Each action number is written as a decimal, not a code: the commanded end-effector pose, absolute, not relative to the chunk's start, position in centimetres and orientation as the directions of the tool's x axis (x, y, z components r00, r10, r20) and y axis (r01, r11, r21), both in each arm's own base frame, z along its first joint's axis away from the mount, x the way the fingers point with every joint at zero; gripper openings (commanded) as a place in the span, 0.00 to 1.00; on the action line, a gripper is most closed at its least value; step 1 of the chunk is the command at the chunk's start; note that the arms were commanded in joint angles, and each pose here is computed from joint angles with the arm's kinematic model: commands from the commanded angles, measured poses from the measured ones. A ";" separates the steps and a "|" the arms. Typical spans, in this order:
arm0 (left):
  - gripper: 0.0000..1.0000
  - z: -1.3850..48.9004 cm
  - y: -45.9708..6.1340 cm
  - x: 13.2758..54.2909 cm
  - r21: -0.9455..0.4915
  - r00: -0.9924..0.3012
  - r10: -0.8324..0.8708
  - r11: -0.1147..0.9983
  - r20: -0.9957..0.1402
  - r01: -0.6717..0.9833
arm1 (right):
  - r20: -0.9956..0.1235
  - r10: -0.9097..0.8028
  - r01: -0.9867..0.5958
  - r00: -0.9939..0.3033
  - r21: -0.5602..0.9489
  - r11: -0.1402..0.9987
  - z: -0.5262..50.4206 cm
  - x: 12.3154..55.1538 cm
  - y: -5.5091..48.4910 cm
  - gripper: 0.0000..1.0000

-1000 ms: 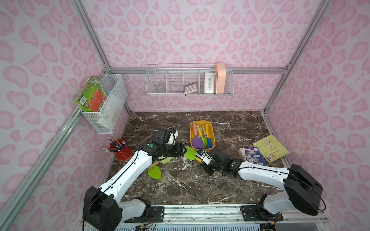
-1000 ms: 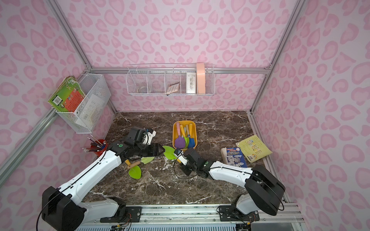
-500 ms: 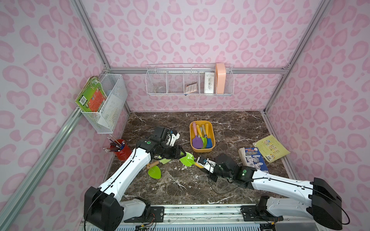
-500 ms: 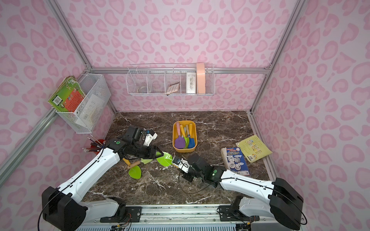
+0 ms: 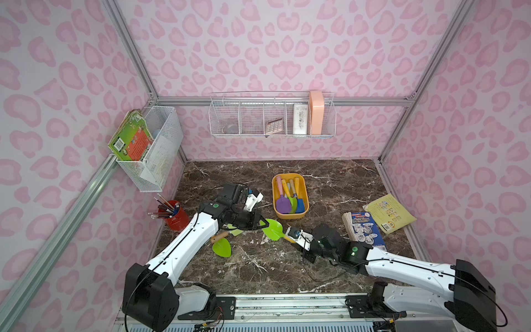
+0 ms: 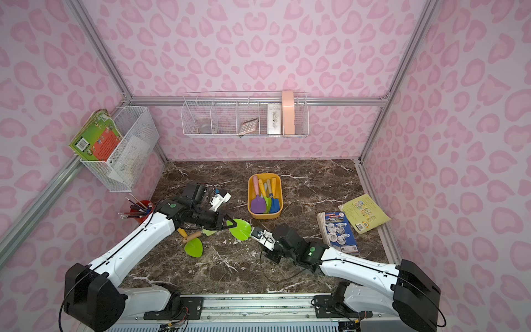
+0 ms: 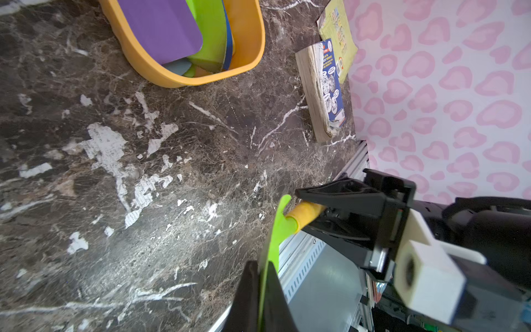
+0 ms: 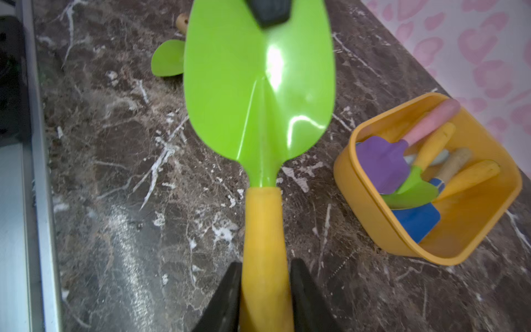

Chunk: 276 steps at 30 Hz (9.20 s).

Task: Put the shovel into the storage box
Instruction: Pick up the shovel from the center of the board, then place the shovel in the storage box, then pick up the shovel from the center of the board, then place the shovel in the storage box.

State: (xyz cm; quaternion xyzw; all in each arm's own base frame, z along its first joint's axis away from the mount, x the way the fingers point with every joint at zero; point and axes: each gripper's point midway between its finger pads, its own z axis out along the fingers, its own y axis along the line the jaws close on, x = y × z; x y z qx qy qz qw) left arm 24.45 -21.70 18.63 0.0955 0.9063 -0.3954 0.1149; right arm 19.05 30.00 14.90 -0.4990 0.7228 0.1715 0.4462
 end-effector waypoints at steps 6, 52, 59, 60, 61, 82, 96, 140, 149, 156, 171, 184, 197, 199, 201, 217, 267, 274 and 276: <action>0.00 20.2 -19.8 29.1 -0.674 -0.900 -0.231 0.734 -0.369 0.088 | -0.947 -0.175 -0.714 -0.270 0.075 0.697 21.3 24.4 24.9 0.57; 0.00 16.3 -25.0 40.9 -0.703 -0.397 -0.725 0.673 -0.563 -0.230 | -0.827 0.312 -0.578 -0.468 0.553 0.600 22.0 25.7 20.1 0.62; 0.07 14.0 -26.6 41.5 -0.679 -0.453 -0.687 0.702 -0.568 -0.215 | -0.823 0.299 -0.568 -0.483 0.554 0.608 21.1 26.4 20.4 0.62; 0.11 13.7 -26.9 41.5 -0.677 -0.465 -0.681 0.705 -0.566 -0.209 | -0.823 0.294 -0.563 -0.486 0.552 0.615 20.9 26.5 20.4 0.62; 0.16 13.5 -27.2 41.4 -0.680 -0.478 -0.679 0.704 -0.557 -0.206 | -0.821 0.287 -0.553 -0.493 0.550 0.626 20.6 26.8 20.5 0.62; 0.60 14.6 -22.3 35.8 -0.548 -0.546 -0.567 0.807 -0.617 -0.219 | -0.612 0.131 -0.330 -0.780 0.580 0.744 14.0 38.3 26.1 0.56; 0.69 16.7 -16.5 30.2 -0.329 -0.651 -0.394 0.917 -0.649 -0.226 | -0.682 0.004 -0.432 -0.732 0.468 0.771 13.7 39.9 30.4 0.53; 0.72 6.7 0.1 24.8 -0.213 -0.144 -0.944 0.213 -0.298 -0.953 | -0.729 -0.005 -0.524 -0.684 0.487 0.699 16.2 33.5 28.7 0.54; 0.70 4.8 0.2 25.8 -0.166 -0.127 -0.951 0.179 -0.283 -0.970 | -0.728 0.006 -0.513 -0.685 0.489 0.706 16.2 33.6 28.1 0.54; 0.63 3.1 0.2 26.0 -0.117 -0.129 -0.960 0.162 -0.249 -0.980 | -0.726 0.025 -0.500 -0.688 0.498 0.709 16.2 33.7 27.5 0.54; 0.33 2.7 0.0 26.7 -0.094 -0.168 -0.957 0.195 -0.238 -0.976 | -0.717 0.044 -0.487 -0.696 0.516 0.705 15.8 33.5 27.1 0.53; 0.00 4.8 -1.9 29.2 -0.185 -0.261 -0.950 0.291 -0.174 -0.939 | -0.731 0.050 -0.501 -0.681 0.514 0.696 16.0 32.3 26.5 0.53; 0.00 8.9 -6.1 31.7 -0.340 -0.459 -0.880 0.471 -0.122 -0.814 | -0.784 0.048 -0.580 -0.619 0.498 0.645 18.2 29.9 26.4 0.54; 0.00 9.8 -6.8 31.8 -0.361 -0.486 -0.864 0.499 -0.134 -0.788 | -0.795 0.050 -0.601 -0.605 0.497 0.626 18.8 29.5 26.5 0.54; 0.00 10.6 -7.5 32.0 -0.383 -0.517 -0.844 0.529 -0.144 -0.757 | -0.807 0.054 -0.627 -0.589 0.498 0.599 19.4 28.9 26.6 0.55; 0.00 15.9 -15.3 32.8 -0.503 -0.721 -0.661 0.705 -0.210 -0.500 | -0.805 0.073 -0.759 -0.589 0.583 0.290 21.6 23.9 29.7 0.64; 0.62 22.2 -20.3 34.8 -0.548 -0.757 -0.535 0.787 -0.374 -0.285 | -0.660 0.070 -0.582 -0.748 0.703 0.408 17.0 27.9 28.5 0.00; 0.68 22.7 -18.0 32.7 -0.518 -0.742 -0.501 0.820 -0.446 -0.243 | -0.644 0.161 -0.501 -0.748 0.707 0.499 17.2 31.3 25.6 0.00; 0.68 22.3 -17.5 32.0 -0.508 -0.748 -0.491 0.827 -0.447 -0.240 | -0.639 0.180 -0.485 -0.748 0.711 0.509 17.4 32.2 25.2 0.00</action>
